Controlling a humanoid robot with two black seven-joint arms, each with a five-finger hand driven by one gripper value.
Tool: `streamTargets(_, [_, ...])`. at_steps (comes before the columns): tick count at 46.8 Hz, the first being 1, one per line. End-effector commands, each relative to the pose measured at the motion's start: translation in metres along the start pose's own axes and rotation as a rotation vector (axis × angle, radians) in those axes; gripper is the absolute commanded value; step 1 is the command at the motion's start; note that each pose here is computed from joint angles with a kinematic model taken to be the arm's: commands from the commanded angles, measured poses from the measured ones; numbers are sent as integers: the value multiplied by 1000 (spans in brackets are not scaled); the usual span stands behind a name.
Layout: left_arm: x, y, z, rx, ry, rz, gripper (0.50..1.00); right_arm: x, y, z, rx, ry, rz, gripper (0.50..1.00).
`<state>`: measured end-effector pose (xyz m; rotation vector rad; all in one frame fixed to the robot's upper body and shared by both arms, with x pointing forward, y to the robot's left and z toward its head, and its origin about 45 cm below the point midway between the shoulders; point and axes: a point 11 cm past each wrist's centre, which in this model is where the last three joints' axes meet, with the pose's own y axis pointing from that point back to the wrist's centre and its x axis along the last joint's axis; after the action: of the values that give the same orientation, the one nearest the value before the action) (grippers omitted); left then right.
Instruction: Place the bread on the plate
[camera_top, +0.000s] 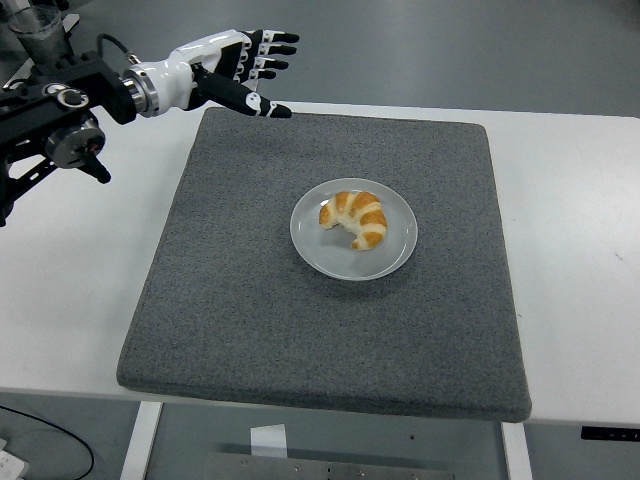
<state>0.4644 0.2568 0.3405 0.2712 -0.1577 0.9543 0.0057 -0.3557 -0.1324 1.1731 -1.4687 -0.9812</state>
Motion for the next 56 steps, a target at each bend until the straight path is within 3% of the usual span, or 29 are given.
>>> streamTargets(1, [13,11,-4,-15,98,35,1000,0,0,0,-1,1,-1,932])
streamTargets(15, [58,57,-37,-58,447,154,1000,0,0,0,-1,-1,0,932])
streamTargets(26, [85,75,-66,-81,613,217,1000,0,0,0,0,1,1,932])
streamTargets(44, [57,33,-84,-79,696,189,1000,-6,0,0,0,-7,-18,932])
streamTargets(56, [53,30,-84,-80,703,182,1000,-6,0,0,0,-9,-19,932])
